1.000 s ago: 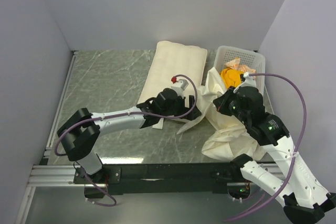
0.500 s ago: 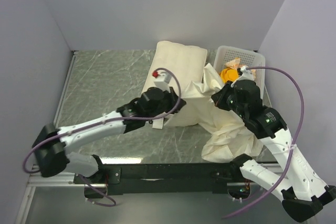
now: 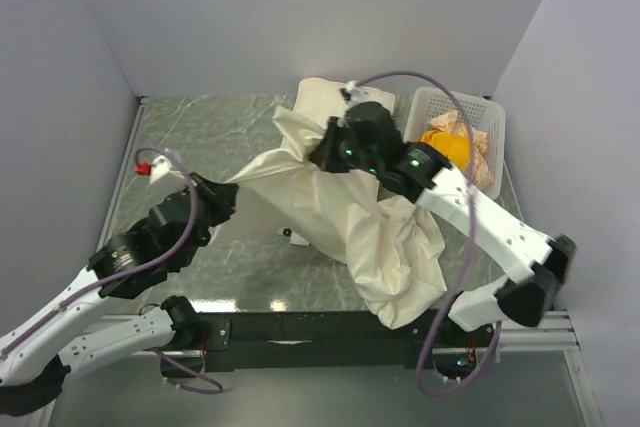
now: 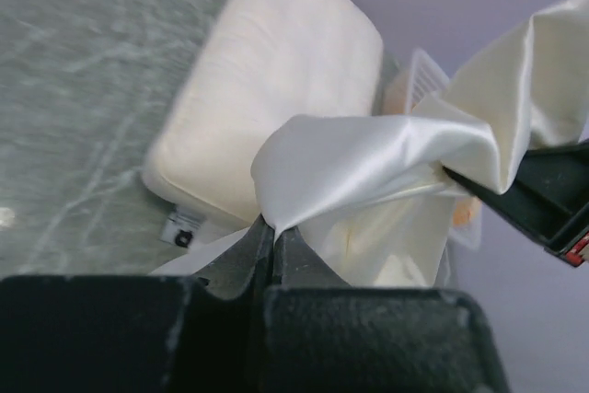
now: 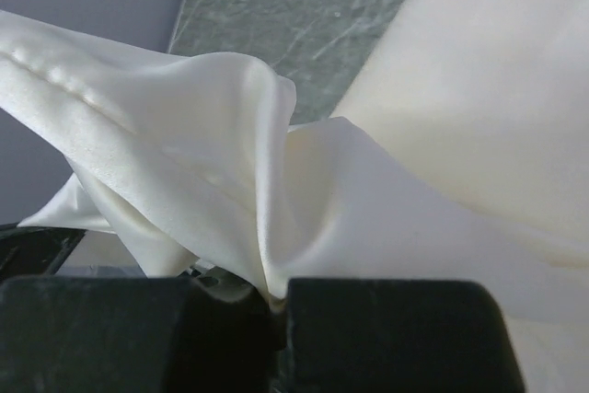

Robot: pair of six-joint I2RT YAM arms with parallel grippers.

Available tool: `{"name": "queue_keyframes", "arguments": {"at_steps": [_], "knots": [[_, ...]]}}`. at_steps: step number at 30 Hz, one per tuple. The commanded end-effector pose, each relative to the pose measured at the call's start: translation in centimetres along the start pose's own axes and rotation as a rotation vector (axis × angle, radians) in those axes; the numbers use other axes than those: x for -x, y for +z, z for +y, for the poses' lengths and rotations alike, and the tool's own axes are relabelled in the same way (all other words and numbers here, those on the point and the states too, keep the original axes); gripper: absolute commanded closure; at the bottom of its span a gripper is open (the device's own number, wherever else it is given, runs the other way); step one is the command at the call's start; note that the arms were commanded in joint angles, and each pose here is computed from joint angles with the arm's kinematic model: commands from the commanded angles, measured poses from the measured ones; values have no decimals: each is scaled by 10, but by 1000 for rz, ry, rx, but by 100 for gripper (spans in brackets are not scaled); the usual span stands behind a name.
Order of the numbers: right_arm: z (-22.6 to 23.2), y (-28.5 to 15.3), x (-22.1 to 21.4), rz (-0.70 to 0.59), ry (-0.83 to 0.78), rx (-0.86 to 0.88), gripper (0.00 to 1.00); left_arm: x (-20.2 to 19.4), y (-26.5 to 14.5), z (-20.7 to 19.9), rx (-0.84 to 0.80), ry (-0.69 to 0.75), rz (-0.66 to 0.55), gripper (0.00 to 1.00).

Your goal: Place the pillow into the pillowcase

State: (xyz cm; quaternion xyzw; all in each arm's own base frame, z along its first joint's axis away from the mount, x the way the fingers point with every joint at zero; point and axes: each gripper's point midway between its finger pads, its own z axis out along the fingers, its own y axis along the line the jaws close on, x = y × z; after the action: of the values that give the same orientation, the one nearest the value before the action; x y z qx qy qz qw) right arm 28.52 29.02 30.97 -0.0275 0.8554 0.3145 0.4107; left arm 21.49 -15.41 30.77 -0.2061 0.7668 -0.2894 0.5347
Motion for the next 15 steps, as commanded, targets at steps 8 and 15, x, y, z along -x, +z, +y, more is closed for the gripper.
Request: {"name": "queue_keyframes", "arguments": {"at_steps": [8,15], "knots": [[-8,71,38,-62,-156,-200,28,52,58,82,297,105,-70,99],[-67,7,-9,-74,-60,-315,14,67,94,130,272,-96,-15,99]]}}
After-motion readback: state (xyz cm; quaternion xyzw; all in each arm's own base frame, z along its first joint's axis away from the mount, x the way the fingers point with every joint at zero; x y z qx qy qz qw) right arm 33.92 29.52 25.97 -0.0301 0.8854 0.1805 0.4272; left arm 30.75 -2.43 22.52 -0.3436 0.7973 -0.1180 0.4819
